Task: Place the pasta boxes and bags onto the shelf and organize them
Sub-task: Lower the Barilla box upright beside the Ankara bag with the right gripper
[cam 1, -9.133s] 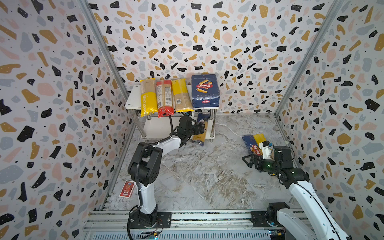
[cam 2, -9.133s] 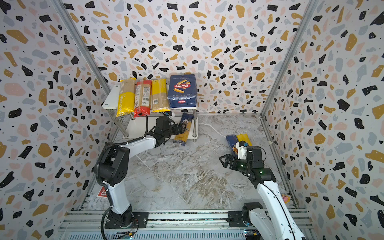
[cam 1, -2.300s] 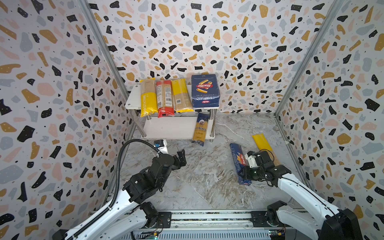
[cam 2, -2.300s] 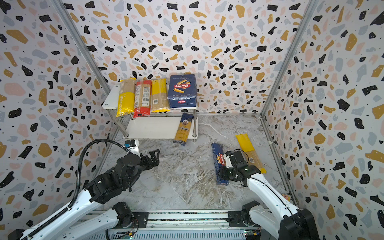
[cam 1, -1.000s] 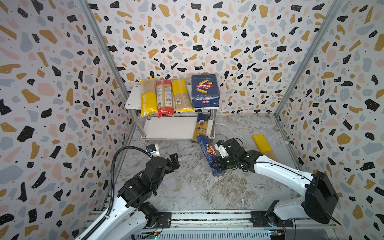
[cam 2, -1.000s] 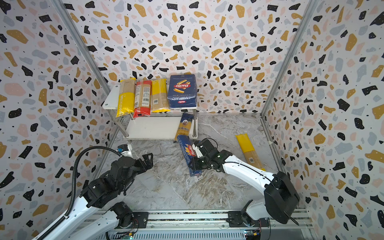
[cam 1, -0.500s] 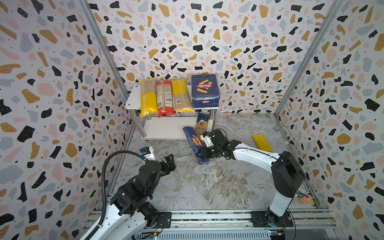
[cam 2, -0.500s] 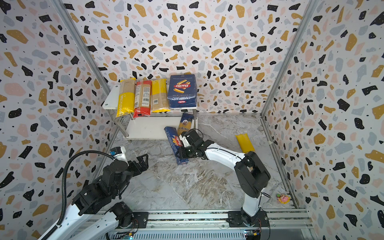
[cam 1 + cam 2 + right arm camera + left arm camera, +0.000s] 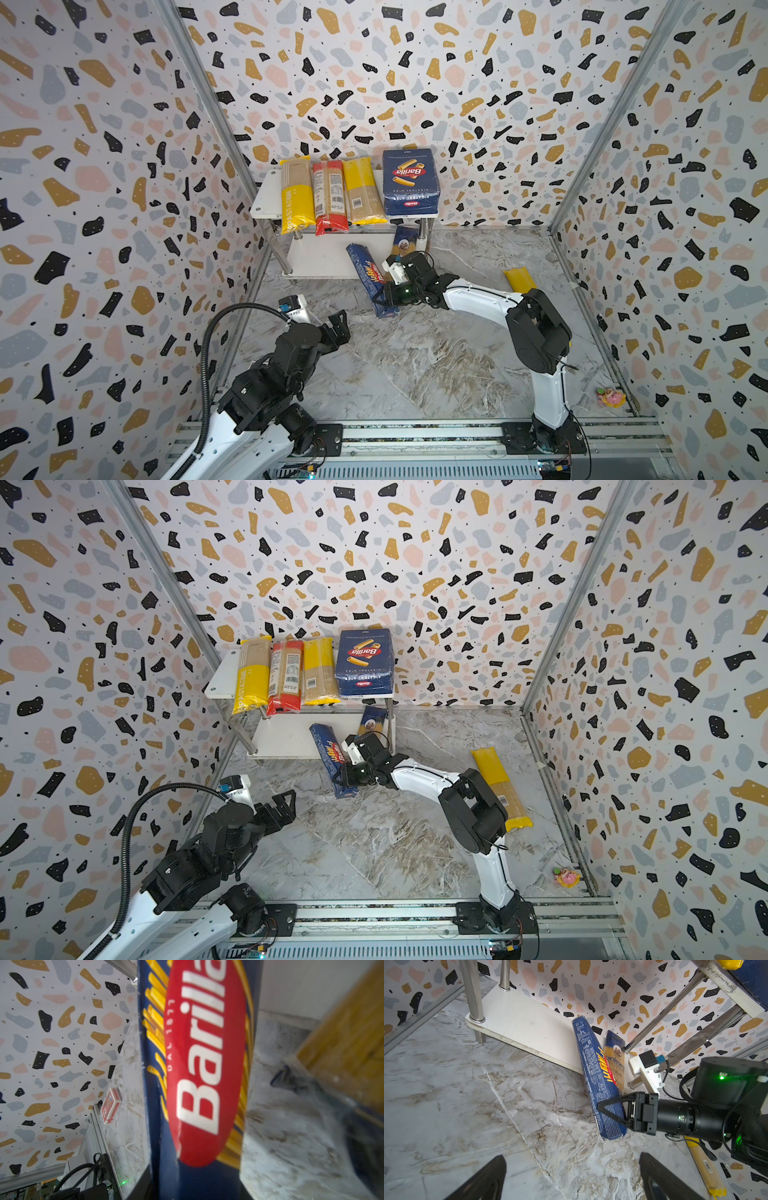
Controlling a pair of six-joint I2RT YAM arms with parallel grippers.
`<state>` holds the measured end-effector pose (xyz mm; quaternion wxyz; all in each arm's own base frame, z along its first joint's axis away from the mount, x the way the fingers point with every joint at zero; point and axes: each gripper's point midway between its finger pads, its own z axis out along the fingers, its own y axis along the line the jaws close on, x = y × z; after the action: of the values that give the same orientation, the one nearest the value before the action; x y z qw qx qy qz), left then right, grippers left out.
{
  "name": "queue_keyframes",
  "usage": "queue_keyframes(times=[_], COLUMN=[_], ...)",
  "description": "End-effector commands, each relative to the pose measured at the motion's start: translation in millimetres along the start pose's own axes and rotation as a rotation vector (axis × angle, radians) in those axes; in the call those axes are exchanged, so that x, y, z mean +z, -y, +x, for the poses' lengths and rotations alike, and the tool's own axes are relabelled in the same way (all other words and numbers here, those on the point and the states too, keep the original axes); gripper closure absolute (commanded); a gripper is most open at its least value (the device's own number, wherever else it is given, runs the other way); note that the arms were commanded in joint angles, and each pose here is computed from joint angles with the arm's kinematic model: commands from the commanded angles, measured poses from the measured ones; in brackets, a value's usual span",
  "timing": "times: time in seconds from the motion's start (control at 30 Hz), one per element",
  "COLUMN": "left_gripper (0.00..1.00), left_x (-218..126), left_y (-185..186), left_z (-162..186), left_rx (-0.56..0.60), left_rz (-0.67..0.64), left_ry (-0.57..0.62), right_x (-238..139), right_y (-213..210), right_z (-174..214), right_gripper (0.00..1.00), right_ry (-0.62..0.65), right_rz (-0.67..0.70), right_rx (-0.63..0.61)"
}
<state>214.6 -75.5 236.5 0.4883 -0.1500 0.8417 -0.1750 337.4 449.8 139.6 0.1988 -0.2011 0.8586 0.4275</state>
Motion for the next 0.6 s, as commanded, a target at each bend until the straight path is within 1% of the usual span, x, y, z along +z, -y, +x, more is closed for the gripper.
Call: queue_keyframes(times=[0.0,0.17,0.57], left_gripper=[0.01,0.01,0.0], left_x=[-5,-6,-8], left_y=[4,-3,-9], left_z=[-6,-2,-3], left_rx=[0.002,-0.017,-0.009], left_rz=[0.024,0.019,-0.006], left_ry=[0.009,0.019,0.027], right_x=[-35,-26,3], right_y=[-82,-88,-66], right_z=[-76,-90,-125], right_gripper=[0.73,0.73,0.73], right_ry=[0.228,0.244,0.338], right_rz=[-0.202,-0.225,-0.212], right_rx=[-0.186,-0.188,-0.119])
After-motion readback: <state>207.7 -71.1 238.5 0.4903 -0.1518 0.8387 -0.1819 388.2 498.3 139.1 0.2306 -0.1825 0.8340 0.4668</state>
